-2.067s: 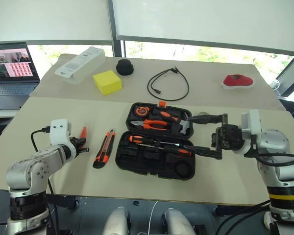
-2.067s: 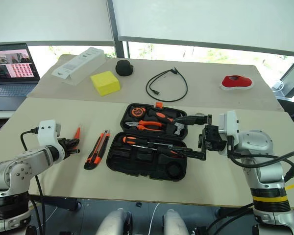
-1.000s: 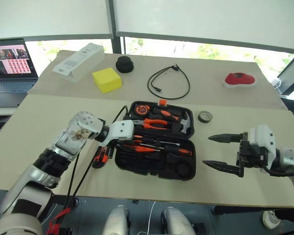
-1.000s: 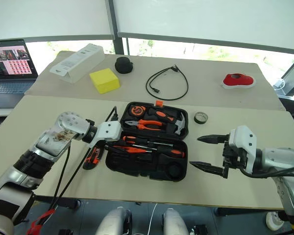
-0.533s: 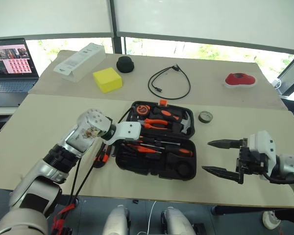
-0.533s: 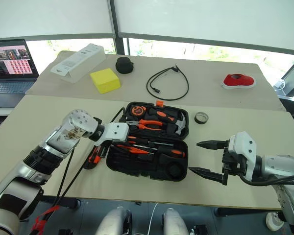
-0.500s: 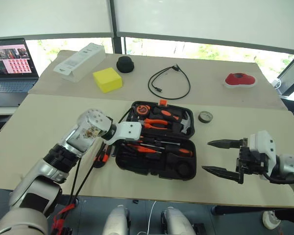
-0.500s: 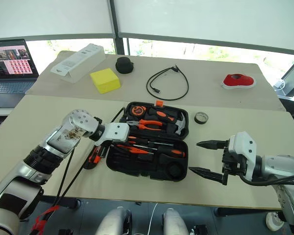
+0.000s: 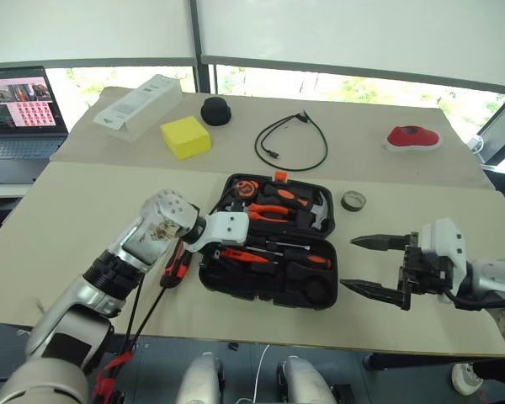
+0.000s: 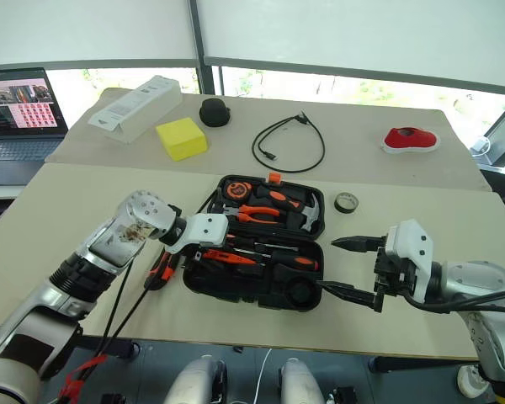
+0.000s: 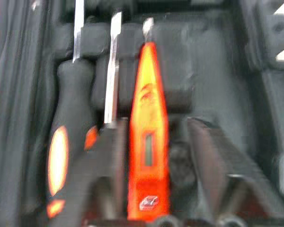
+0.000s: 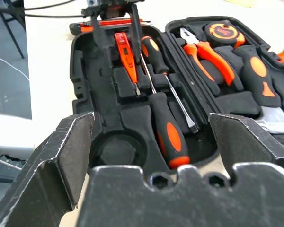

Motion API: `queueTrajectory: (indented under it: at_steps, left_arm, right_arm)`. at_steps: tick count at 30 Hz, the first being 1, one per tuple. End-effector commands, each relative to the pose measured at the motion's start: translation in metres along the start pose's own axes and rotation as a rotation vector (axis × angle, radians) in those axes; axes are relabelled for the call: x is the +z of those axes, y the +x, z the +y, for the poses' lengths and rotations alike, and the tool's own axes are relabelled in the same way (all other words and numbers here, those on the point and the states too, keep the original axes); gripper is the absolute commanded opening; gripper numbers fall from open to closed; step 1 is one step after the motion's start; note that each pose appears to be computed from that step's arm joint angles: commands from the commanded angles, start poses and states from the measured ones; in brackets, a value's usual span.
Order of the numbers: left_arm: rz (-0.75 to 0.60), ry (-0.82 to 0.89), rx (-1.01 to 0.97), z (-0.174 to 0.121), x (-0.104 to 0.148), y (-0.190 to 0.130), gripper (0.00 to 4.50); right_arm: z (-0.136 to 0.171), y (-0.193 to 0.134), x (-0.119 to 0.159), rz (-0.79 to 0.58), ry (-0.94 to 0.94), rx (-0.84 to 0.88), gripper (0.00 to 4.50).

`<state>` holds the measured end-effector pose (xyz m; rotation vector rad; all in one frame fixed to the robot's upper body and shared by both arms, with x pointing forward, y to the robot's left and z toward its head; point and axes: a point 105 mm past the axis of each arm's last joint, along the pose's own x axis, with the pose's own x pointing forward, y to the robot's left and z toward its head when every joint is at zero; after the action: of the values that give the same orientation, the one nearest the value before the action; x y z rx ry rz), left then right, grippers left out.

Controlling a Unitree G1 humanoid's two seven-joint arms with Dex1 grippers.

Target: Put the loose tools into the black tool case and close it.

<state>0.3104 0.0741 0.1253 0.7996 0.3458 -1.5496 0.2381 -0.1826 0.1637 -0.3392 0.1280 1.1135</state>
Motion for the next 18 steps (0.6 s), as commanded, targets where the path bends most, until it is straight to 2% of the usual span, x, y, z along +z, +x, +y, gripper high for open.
queueTrajectory:
  at_steps: [1, 5, 8, 11, 16, 18]
  left_arm:
    - [-0.132, 0.07, 0.05, 0.005, 0.028, -0.025, 3.59]
    - [-0.151, 0.078, 0.073, 0.004, 0.031, -0.04, 3.59]
    - [-0.164, 0.071, 0.133, 0.011, 0.023, -0.045, 3.59]
    - [-0.24, 0.012, 0.188, 0.018, 0.006, -0.041, 2.93]
    - [-0.287, -0.048, 0.172, 0.011, -0.008, -0.031, 0.92]
    - [-0.269, -0.058, 0.146, 0.004, -0.017, -0.026, 0.29]
  right_arm:
    - [0.001, 0.0, 0.012, -0.029, -0.026, 0.004, 4.5]
    - [0.001, -0.001, 0.011, -0.02, -0.016, 0.006, 4.5]
    - [0.0, 0.0, 0.01, -0.02, -0.013, 0.007, 4.5]
    - [-0.001, 0.005, 0.013, -0.043, -0.023, 0.008, 4.5]
    - [-0.004, 0.007, 0.017, -0.066, -0.032, -0.002, 4.5]
    - [-0.004, 0.008, 0.017, -0.067, -0.03, -0.002, 4.5]
